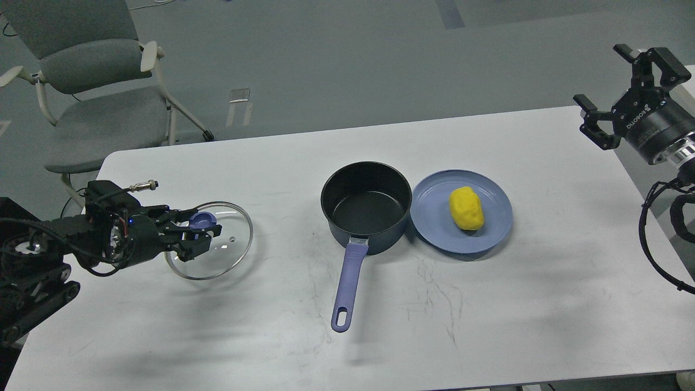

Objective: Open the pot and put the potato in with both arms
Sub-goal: 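Set the glass lid on the table nearer the robot and release it, then withdraw the left gripper and move the right gripper toward the potato, then lower the right gripper onto the yellow potato and grasp it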

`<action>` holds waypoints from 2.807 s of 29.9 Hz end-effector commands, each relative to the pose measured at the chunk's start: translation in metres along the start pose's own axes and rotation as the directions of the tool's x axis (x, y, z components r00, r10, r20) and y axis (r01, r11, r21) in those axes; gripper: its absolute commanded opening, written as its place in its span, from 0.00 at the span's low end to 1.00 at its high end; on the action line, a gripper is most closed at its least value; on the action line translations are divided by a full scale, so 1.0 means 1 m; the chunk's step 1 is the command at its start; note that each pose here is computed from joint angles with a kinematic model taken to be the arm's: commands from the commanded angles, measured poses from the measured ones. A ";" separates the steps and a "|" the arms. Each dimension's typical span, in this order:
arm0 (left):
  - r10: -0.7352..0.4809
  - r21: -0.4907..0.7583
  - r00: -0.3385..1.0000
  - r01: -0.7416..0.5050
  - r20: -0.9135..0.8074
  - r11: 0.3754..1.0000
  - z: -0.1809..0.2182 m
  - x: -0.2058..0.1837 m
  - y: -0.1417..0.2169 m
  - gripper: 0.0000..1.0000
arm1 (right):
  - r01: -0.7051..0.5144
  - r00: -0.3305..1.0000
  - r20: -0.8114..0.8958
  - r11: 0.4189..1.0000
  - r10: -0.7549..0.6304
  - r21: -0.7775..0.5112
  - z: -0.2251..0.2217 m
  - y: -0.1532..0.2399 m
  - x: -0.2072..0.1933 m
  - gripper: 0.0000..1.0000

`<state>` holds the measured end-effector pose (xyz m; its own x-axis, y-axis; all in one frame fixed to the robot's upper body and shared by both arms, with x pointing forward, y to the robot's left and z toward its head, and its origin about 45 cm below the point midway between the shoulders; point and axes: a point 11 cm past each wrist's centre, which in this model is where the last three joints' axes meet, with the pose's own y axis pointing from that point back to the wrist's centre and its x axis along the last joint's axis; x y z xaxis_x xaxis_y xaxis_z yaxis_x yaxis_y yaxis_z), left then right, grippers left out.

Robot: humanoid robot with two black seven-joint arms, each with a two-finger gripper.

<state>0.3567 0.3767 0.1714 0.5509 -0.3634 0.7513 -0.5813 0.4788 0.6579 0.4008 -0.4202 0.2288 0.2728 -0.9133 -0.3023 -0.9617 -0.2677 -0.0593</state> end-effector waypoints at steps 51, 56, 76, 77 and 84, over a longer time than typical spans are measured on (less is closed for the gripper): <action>0.282 0.014 0.382 -0.573 -0.880 0.820 -0.020 0.156 0.032 0.97 | 0.339 0.390 -0.639 0.749 -0.663 -0.569 -0.039 -0.066 -0.108 1.00; 0.265 -0.017 0.383 -0.595 -0.885 0.804 -0.009 0.165 0.031 0.97 | 0.308 0.192 -0.619 0.646 -0.762 -0.699 -0.015 -0.077 -0.128 1.00; 0.253 -0.037 0.394 -0.597 -0.884 0.801 -0.003 0.167 0.031 0.97 | 0.070 -0.079 -0.395 0.390 -0.915 -0.918 0.067 -0.074 -0.124 1.00; 0.253 -0.038 0.395 -0.598 -0.883 0.800 -0.003 0.168 0.031 0.97 | 0.064 -0.080 -0.389 0.385 -0.918 -0.921 0.068 -0.072 -0.123 1.00; 0.253 -0.038 0.395 -0.598 -0.883 0.800 -0.003 0.168 0.031 0.97 | 0.055 -0.092 -0.380 0.376 -0.920 -0.925 0.076 -0.074 -0.125 1.00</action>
<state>0.4330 0.3325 0.3176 0.5993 0.6836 0.4166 -0.7719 0.6314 0.0745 0.4364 -0.2641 0.2015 0.8699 0.2071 0.4477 -0.3257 -0.4405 0.8366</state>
